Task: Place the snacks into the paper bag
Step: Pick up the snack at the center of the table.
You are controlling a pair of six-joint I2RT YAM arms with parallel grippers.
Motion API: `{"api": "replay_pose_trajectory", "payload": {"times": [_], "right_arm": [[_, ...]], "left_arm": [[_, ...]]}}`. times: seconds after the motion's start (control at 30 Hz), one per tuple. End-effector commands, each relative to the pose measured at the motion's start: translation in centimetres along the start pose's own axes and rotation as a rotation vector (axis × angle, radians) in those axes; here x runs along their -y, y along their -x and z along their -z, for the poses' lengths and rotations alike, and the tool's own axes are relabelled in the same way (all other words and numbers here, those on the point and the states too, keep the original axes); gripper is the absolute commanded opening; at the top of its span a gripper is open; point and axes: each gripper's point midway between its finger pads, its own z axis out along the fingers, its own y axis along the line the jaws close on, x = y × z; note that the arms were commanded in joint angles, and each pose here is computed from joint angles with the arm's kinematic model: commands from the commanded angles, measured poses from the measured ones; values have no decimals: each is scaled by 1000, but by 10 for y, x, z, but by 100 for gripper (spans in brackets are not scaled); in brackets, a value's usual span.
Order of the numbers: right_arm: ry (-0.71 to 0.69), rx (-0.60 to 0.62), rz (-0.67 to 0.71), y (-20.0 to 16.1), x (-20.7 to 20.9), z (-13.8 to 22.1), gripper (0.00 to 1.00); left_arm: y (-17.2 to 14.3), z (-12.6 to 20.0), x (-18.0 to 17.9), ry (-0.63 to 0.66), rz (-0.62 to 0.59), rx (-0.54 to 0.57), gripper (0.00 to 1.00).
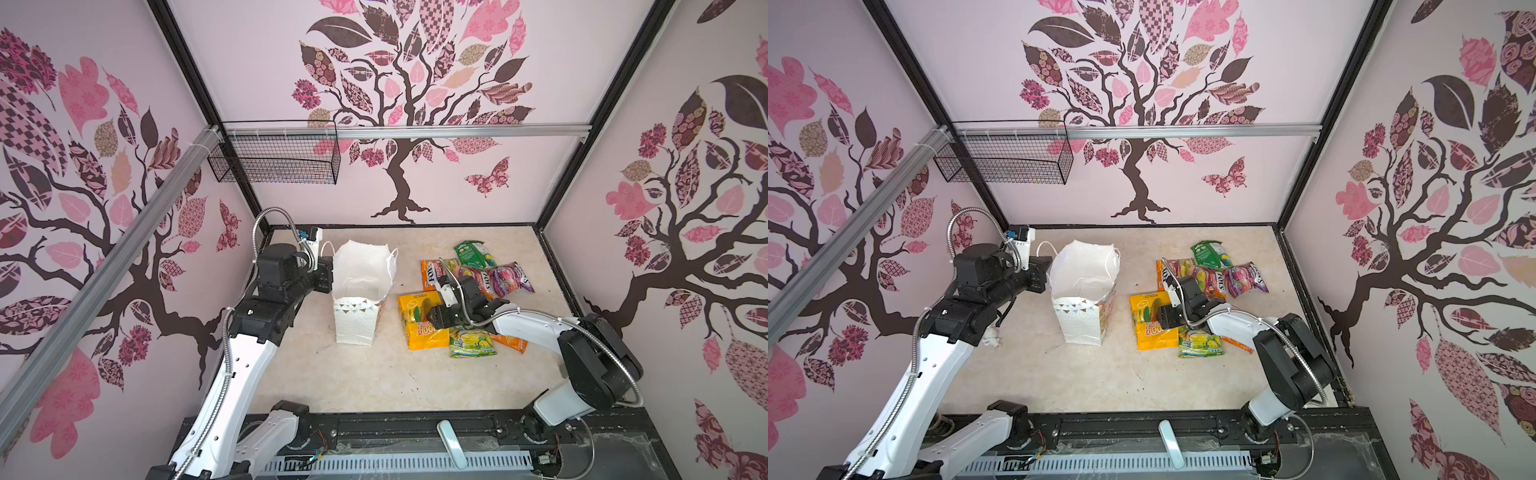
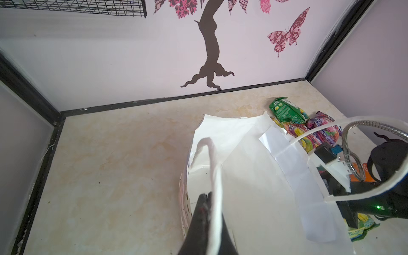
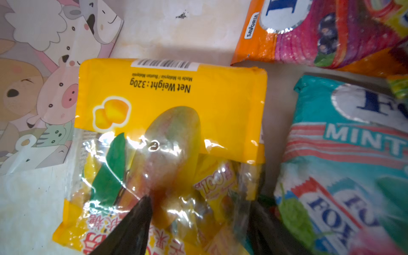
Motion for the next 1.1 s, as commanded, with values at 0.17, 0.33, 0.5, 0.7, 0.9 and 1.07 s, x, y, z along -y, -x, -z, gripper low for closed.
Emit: {"api": "replay_pose_trajectory", "payload": {"times": [0.17,0.33,0.5,0.7,0.9,1.07], "right_arm": [[-30,-35,1,-8,8,-1,67],[-35,-36,0,-11,10,0,64],[-27,-36,-6,-13,9,-2,62],[-16,-33,-16,-15,8,-3,53],[-12,-35,-26,-17,9,-4,40],[-14,-34,-31,-16,9,-5,25]], "left_arm": [[-4,-2,-1,-3,12,1,3],[-4,-4,-1,-5,13,-3,3],[-4,-4,-1,-8,16,-2,3],[-4,-4,0,-12,17,0,3],[-4,-4,0,-13,16,0,3],[-4,-3,0,-14,16,1,3]]}}
